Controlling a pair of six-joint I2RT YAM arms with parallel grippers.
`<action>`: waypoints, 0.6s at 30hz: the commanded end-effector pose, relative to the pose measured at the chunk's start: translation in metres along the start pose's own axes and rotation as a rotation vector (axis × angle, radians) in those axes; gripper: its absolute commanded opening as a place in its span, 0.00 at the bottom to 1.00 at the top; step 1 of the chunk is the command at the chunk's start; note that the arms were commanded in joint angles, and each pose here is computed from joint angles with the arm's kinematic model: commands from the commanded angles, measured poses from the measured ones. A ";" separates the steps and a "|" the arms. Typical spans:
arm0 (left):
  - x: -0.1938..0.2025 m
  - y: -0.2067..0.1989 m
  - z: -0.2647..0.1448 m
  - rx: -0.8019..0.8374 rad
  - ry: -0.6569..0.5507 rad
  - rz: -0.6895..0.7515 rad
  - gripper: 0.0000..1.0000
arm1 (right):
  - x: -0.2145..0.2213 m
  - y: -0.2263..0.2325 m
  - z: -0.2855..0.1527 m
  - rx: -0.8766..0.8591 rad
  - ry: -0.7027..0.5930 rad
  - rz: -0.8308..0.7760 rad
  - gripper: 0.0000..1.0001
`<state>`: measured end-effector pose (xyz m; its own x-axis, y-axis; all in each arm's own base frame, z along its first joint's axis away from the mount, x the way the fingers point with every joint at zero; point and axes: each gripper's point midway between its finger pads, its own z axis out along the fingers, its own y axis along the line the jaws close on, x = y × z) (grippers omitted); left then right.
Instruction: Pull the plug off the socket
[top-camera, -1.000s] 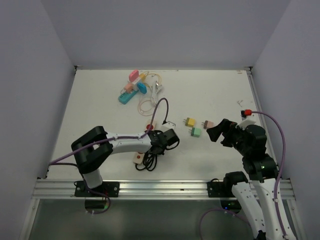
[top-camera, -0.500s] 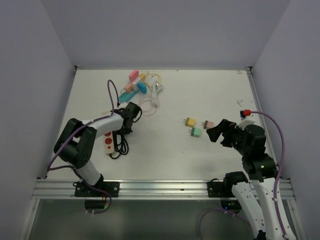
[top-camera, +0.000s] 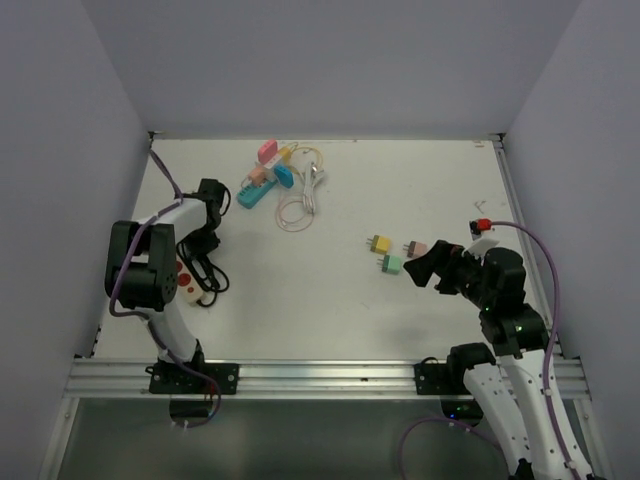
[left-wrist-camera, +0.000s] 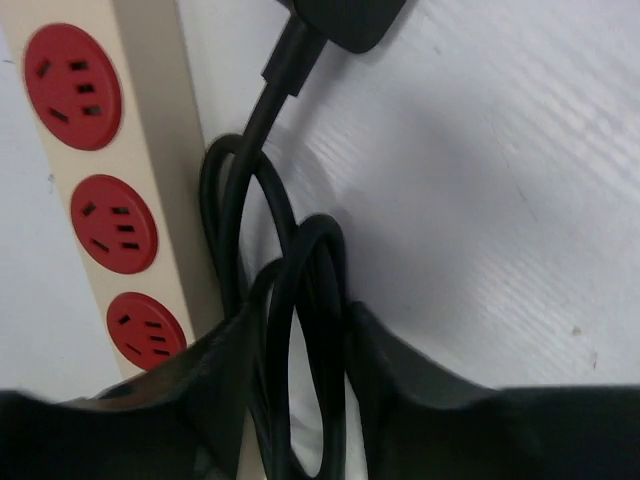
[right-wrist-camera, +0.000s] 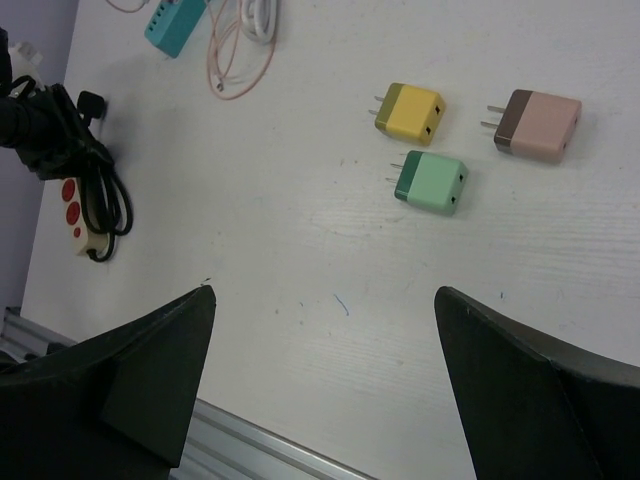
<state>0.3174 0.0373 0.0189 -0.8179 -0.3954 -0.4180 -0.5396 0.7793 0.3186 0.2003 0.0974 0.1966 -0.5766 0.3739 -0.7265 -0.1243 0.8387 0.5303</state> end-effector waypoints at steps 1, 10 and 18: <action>-0.023 0.014 -0.005 -0.035 -0.028 0.011 0.51 | -0.007 0.013 -0.001 -0.057 -0.018 -0.038 0.95; -0.039 -0.026 -0.059 0.361 -0.119 0.109 0.98 | -0.006 0.016 -0.007 -0.059 -0.011 -0.092 0.95; -0.095 -0.080 -0.103 0.660 -0.376 0.161 1.00 | 0.004 0.022 -0.006 -0.096 0.023 -0.103 0.95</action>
<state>0.3822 -0.0181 0.1106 -0.7410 -0.2245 -0.6329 -0.2354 0.9695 -0.0683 0.1920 0.1101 0.1952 -0.5977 0.2959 -0.7451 -0.2085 0.8401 0.5008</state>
